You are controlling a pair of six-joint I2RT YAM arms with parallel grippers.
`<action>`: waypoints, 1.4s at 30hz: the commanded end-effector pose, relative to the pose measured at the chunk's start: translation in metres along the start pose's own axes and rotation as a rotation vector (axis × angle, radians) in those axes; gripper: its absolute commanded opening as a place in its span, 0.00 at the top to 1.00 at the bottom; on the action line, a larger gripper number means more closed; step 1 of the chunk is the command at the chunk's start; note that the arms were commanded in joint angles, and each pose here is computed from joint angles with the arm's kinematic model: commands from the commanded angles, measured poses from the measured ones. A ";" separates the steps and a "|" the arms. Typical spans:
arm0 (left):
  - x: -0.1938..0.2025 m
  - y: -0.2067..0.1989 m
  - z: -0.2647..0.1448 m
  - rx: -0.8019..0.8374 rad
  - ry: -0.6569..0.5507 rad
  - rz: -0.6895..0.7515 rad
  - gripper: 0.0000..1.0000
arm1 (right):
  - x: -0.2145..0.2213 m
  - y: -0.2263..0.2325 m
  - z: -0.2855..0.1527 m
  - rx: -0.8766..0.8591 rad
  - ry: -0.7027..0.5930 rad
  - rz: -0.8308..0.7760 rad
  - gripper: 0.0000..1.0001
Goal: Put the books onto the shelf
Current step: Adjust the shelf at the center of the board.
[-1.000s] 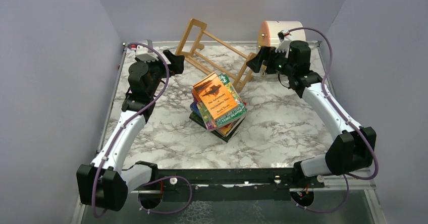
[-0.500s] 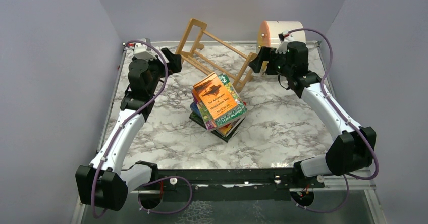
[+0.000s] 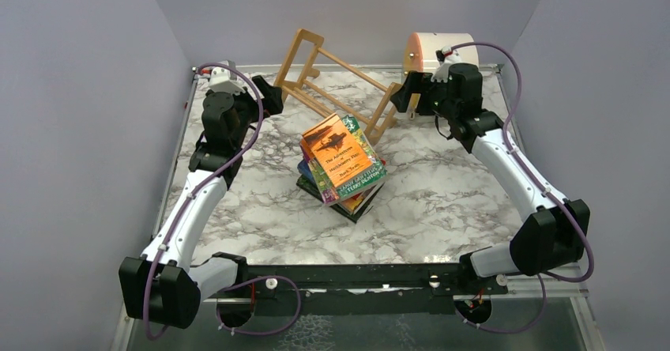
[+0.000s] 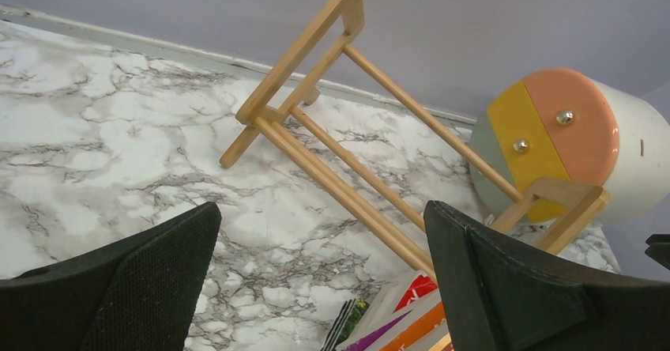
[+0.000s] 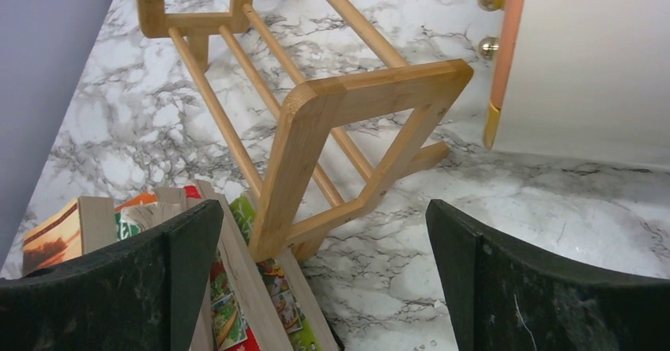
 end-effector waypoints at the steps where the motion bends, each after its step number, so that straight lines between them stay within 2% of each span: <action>1: -0.013 -0.005 0.000 0.007 -0.027 0.001 0.01 | -0.002 0.024 0.004 -0.093 0.015 0.008 0.01; 8: -0.011 -0.007 -0.002 0.021 -0.024 0.003 0.01 | 0.018 0.038 0.025 -0.128 0.079 0.056 0.04; 18: -0.010 -0.007 -0.003 0.026 -0.022 0.012 0.01 | 0.036 0.035 0.052 -0.130 0.112 0.122 0.15; 42: -0.008 -0.005 -0.002 0.022 -0.016 0.015 0.01 | 0.039 0.046 0.084 -0.190 0.114 0.139 0.65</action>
Point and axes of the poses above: each gripper's point midway between its finger pads, its own z axis out along the fingers, its own y axis along the line the jaws close on, x = y × z, the point moved 2 cm from there along -z, back along the fingers
